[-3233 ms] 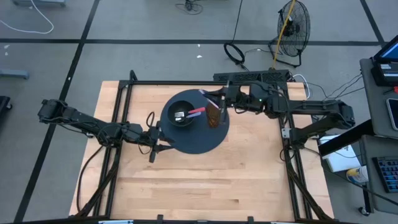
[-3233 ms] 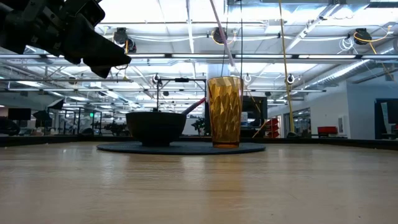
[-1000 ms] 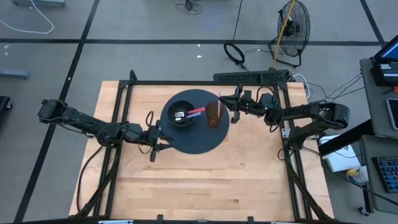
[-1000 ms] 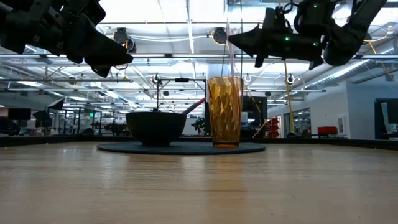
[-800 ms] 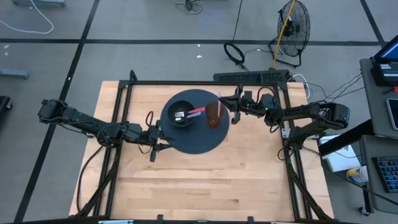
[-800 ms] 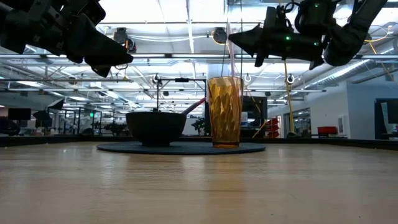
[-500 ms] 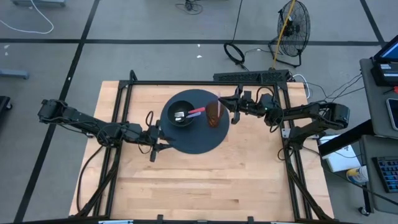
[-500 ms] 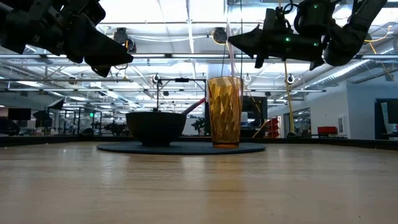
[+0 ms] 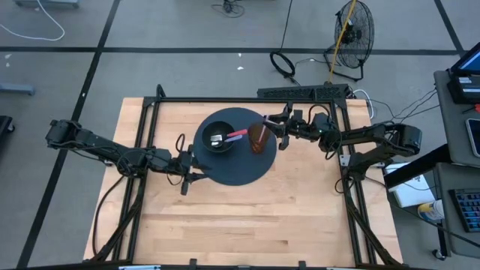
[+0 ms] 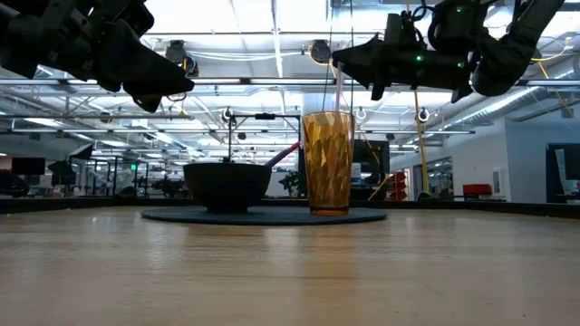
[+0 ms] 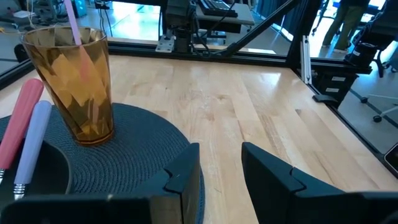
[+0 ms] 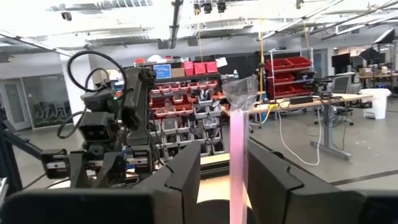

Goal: Pick & Place Utensil
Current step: Put the straw into the glass, then return to home position

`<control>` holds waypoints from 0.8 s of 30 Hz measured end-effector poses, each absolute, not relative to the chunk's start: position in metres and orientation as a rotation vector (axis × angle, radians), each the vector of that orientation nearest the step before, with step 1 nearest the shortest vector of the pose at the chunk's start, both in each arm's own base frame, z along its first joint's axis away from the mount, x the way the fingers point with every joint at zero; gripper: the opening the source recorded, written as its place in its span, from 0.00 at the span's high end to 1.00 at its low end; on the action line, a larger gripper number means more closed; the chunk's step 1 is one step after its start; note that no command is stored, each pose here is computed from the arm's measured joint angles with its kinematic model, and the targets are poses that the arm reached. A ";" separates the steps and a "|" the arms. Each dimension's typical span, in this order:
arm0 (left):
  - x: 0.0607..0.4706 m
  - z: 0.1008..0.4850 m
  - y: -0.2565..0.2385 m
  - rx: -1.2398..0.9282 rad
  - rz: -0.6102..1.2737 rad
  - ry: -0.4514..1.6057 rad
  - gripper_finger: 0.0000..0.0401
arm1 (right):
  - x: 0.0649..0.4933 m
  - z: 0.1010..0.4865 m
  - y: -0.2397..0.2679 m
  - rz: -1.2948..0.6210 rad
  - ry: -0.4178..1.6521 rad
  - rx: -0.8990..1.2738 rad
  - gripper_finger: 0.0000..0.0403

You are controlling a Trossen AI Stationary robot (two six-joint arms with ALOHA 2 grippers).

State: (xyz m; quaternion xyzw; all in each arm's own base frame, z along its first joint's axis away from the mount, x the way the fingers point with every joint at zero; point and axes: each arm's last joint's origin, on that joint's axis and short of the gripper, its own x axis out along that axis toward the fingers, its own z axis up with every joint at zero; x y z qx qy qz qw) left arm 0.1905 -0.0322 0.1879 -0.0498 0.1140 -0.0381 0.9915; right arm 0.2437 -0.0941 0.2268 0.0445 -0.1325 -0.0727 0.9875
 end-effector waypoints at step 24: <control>0.192 0.197 -0.032 -0.117 -0.057 0.135 0.70 | 0.188 0.285 -0.080 -0.133 -0.303 -0.005 0.61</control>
